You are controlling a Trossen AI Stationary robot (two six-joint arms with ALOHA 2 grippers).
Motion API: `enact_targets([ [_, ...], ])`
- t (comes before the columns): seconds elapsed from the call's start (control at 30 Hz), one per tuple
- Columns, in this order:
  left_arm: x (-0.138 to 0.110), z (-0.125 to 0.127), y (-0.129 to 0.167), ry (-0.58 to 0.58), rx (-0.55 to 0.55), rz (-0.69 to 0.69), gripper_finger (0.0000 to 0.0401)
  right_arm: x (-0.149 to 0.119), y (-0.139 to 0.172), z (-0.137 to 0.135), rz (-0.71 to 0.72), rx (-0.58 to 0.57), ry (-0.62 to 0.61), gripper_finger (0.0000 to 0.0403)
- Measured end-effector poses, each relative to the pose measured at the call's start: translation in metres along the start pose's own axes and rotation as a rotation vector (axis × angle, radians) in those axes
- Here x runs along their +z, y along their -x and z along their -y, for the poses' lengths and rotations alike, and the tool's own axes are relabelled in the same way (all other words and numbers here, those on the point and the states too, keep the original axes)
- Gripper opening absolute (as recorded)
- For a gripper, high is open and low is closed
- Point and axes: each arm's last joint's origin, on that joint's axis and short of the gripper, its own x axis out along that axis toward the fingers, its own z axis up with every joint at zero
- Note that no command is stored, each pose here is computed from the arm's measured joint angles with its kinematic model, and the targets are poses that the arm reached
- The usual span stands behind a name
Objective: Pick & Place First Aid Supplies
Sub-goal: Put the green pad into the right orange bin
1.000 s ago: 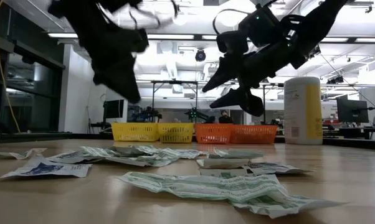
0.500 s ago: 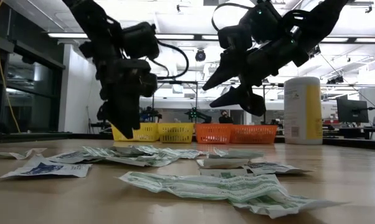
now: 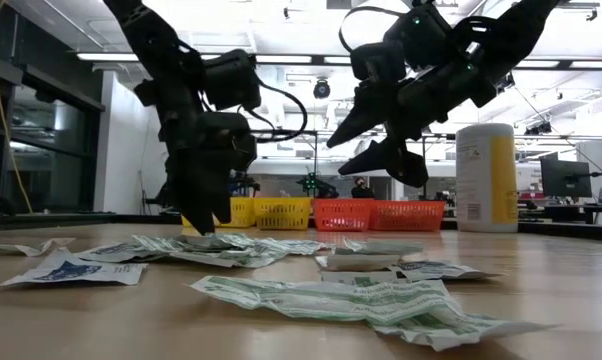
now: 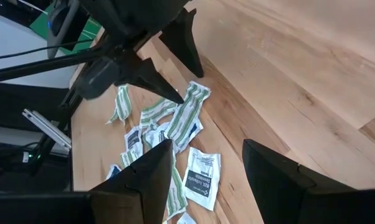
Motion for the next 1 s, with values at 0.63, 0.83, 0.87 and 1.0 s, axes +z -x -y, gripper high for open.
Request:
enact_targets([
  [0.63,-0.003,-0.003,-0.016,0.053,-0.037,-0.078,0.0145,-0.001,0.000,0.001,-0.008,-0.009,0.011,0.0188],
  [0.83,-0.004,-0.004,-0.017,0.057,-0.013,-0.075,0.0073,-0.001,0.000,0.001,-0.008,-0.009,0.010,0.0188],
  [0.87,-0.004,-0.004,-0.017,0.058,-0.012,-0.075,0.0062,-0.001,0.000,0.001,-0.008,-0.009,0.010,0.0188],
  [1.0,-0.005,-0.005,-0.017,0.054,-0.008,-0.076,0.0023,-0.001,0.000,0.001,-0.008,-0.009,0.009,0.0188],
])
